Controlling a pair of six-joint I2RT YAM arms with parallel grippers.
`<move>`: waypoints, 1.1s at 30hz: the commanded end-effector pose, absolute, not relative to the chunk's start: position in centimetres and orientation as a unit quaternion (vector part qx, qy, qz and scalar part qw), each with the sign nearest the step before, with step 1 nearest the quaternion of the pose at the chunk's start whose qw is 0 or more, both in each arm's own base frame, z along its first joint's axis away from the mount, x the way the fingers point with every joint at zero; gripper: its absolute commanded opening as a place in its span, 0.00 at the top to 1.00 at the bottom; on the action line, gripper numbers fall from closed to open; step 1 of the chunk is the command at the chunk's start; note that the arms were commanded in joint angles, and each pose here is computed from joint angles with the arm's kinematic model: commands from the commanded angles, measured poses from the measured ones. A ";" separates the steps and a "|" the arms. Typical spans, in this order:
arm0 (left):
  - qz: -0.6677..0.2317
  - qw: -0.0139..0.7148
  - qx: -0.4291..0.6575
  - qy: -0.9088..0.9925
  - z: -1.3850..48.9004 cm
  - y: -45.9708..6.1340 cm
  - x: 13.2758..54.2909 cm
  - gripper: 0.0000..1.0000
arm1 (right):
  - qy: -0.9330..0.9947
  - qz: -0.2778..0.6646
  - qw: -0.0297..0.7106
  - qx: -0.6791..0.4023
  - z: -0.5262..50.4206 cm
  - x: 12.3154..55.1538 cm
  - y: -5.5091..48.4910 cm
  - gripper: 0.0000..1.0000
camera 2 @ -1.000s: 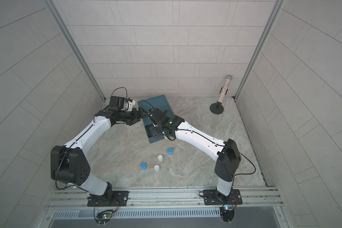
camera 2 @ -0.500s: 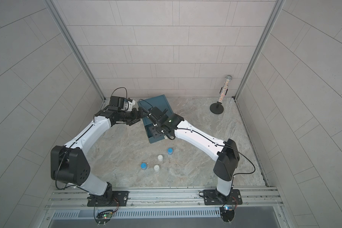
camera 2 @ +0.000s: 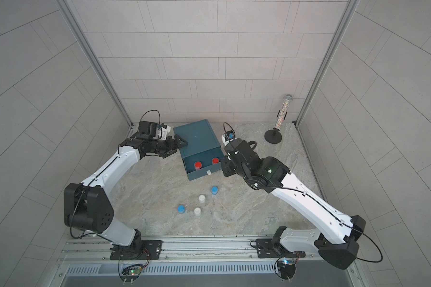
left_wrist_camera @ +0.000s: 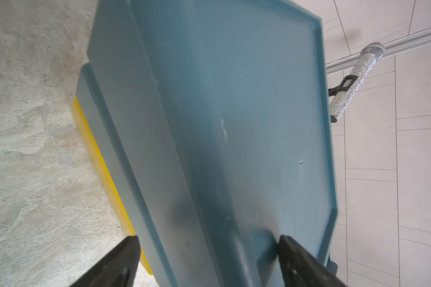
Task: Put the paint cans in the drawer according to color
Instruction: Close the drawer in the storage box.
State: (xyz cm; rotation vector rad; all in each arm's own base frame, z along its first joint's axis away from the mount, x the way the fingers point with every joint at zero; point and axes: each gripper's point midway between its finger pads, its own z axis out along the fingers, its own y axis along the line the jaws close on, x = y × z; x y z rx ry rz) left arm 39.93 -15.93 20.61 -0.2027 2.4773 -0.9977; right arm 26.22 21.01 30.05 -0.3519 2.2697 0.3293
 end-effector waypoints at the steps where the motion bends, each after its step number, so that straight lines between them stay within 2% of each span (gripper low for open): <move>1: -0.338 0.192 -0.087 0.917 18.1 -15.5 39.3 0.07 | 0.918 0.168 0.334 -0.132 25.2 25.5 22.7 0.90; 5: -0.337 0.192 -0.087 0.918 18.0 -15.5 39.3 0.07 | 0.921 0.204 0.307 -0.123 22.5 26.0 24.7 0.91; 15: -0.336 0.188 -0.089 0.919 17.8 -15.5 39.3 0.07 | 0.909 0.245 0.332 -0.056 22.4 31.5 25.1 0.91; 27: -0.342 0.185 -0.089 0.917 17.8 -15.7 39.3 0.07 | 0.889 0.305 0.342 0.017 21.0 35.6 27.1 0.91; 33: -0.342 0.183 -0.089 0.917 17.8 -15.7 39.2 0.07 | 0.864 0.363 0.346 0.041 21.3 38.0 27.9 0.87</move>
